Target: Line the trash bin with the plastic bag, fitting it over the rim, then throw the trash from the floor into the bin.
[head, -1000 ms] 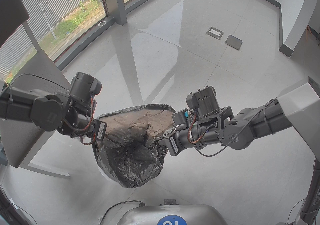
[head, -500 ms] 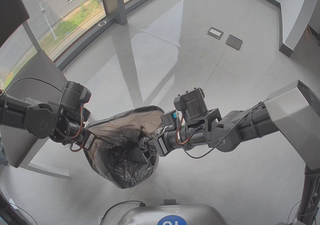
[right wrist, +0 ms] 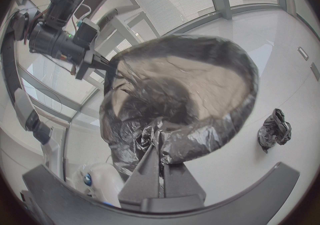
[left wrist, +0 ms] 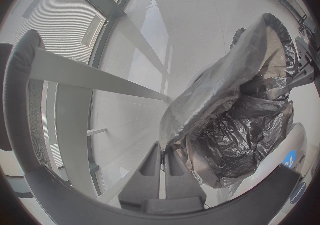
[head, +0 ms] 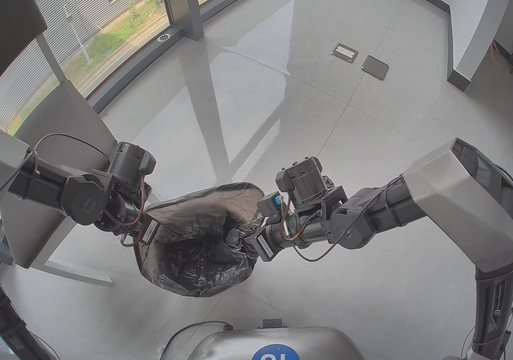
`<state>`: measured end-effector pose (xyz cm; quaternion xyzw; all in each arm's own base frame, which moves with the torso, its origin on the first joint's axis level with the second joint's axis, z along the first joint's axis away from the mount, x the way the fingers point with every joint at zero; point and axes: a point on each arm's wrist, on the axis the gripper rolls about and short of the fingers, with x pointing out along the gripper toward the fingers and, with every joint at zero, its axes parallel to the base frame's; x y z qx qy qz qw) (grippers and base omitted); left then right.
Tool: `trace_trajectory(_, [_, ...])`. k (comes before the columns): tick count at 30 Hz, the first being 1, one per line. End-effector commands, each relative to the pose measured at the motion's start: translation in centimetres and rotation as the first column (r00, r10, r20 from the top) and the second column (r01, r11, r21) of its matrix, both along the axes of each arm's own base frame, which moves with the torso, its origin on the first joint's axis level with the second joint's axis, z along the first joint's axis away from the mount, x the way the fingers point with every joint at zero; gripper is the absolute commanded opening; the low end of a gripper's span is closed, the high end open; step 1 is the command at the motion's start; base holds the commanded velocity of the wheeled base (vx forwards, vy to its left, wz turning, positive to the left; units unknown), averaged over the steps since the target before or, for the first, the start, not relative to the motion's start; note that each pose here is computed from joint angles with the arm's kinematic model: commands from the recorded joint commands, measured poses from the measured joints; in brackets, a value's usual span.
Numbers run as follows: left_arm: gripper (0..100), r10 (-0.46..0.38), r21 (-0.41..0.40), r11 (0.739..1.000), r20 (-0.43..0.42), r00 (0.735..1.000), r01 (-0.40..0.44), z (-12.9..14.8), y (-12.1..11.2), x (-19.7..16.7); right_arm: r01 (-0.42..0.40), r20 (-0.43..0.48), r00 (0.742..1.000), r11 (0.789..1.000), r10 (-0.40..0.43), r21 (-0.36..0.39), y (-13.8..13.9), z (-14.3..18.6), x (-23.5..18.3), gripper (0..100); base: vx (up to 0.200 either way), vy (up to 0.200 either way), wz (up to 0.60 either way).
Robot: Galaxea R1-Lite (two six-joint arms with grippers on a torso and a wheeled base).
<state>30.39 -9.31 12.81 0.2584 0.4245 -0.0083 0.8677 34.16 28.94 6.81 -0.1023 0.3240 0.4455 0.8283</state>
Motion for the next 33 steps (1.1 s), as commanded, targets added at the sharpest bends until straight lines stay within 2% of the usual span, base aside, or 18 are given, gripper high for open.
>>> trace_trajectory(1, [0, 0.036, 0.009, 0.999, -0.025, 0.999, -0.035, -0.9, 0.9, 0.7, 0.019, 0.012, 1.000, 0.999, -0.018, -0.039, -3.2, 0.7, -0.2, 0, 0.000, 0.000, 0.00])
trace_trajectory(4, [0, 0.034, 0.012, 0.999, -0.025, 0.999, -0.034, -0.8, 0.9, 0.7, 0.022, 0.007, 1.000, 0.999, -0.022, -0.044, -4.5, 1.9, -1.6, 0, 0.000, 0.000, 0.00])
trace_trajectory(8, [0, 0.039, 0.014, 0.999, -0.025, 0.999, -0.039, -0.9, 0.8, 0.7, 0.027, -0.006, 1.000, 0.998, -0.027, -0.060, -5.0, 1.2, -1.7, 0, 0.000, 0.000, 0.00])
trace_trajectory(20, [0, 0.043, 0.015, 0.999, -0.012, 0.999, -0.043, -0.6, 0.7, 0.8, 0.031, -0.003, 0.999, 0.998, -0.032, -0.055, -3.8, -0.1, 0.2, 0, 0.000, 0.000, 0.00])
trace_trajectory(29, [0, 0.065, 0.049, 0.997, -0.014, 0.998, -0.064, -0.4, 0.8, 0.5, 0.026, -0.020, 0.999, 0.997, -0.028, -0.069, -3.1, -1.9, 1.0, 0, 0.000, 0.000, 0.00])
trace_trajectory(30, [0, 0.069, 0.053, 0.996, -0.013, 0.998, -0.068, -0.4, 0.9, 0.5, 0.026, -0.020, 0.999, 0.997, -0.028, -0.069, -3.0, -2.0, 1.1, 100, 0.000, 0.000, 0.00])
trace_trajectory(33, [0, 0.075, 0.059, 0.995, -0.012, 0.997, -0.074, -0.5, 1.0, 0.6, 0.029, -0.012, 0.999, 0.998, -0.030, -0.061, -2.9, -1.7, 1.3, 100, 0.000, 0.000, 0.00])
